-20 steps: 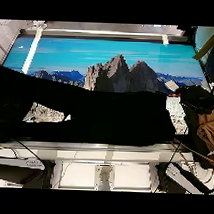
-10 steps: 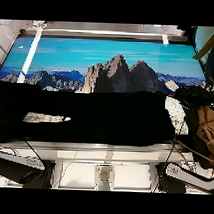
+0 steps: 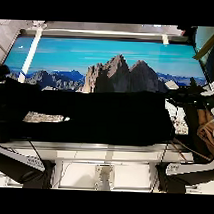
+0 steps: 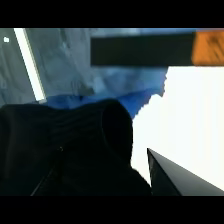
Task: Fold the clothes and pants, and hang the long-sleeved shirts on hangers.
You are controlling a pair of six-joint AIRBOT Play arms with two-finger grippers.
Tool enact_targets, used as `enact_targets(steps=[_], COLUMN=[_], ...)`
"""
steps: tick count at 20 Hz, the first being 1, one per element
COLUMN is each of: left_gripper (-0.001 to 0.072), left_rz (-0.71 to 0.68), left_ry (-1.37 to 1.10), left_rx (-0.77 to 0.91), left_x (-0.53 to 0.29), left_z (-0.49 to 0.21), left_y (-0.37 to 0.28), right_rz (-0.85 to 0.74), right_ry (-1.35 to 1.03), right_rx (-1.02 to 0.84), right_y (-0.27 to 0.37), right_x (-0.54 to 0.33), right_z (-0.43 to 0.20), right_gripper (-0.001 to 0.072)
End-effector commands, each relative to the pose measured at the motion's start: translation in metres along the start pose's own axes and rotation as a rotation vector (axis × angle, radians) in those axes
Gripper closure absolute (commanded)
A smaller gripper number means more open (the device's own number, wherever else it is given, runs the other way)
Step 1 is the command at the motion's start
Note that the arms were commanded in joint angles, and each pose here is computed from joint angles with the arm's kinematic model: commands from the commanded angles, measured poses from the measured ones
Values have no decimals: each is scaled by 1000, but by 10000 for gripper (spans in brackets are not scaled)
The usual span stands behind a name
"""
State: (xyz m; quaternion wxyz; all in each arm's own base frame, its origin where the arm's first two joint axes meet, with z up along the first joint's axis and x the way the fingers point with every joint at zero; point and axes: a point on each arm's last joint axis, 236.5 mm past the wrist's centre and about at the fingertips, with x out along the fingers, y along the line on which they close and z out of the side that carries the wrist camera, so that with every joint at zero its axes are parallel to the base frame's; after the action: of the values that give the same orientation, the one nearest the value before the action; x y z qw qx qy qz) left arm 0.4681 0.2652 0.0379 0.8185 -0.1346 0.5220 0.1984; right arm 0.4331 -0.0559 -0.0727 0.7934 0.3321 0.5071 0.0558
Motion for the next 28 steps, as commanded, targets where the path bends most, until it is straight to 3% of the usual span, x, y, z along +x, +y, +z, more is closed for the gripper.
enact_targets(steps=[1, 3, 4, 5, 13, 19, 23, 28], left_gripper=[699, 699, 699, 699, 699, 699, 699, 689], left_rz=[0, -1, -1, -2, -12, -24, -39, -60], left_ry=[-1, 3, 8, 13, -80, -198, -202, -160], left_rx=[-34, -30, -30, -30, -22, -41, -76, -36], left_x=[2, 2, 2, 2, -28, -12, 20, 72], left_z=[1, 0, -2, -3, 16, 46, 49, 37], left_y=[-3, -5, -5, -5, -13, -32, -44, -73], right_rz=[27, 31, 33, 32, -43, -231, -247, -239], right_ry=[-8, -10, -18, -28, -131, -255, -409, -354], right_rx=[-49, -65, -72, -81, -185, -26, -13, -22], right_y=[11, 17, 19, 21, 34, -16, -15, -13], right_x=[16, 18, 16, 12, -67, -73, -78, -40], right_z=[11, 16, 20, 24, 63, 91, 125, 116], right_gripper=[207, 452, 651, 694, 699, 700, 700, 698])
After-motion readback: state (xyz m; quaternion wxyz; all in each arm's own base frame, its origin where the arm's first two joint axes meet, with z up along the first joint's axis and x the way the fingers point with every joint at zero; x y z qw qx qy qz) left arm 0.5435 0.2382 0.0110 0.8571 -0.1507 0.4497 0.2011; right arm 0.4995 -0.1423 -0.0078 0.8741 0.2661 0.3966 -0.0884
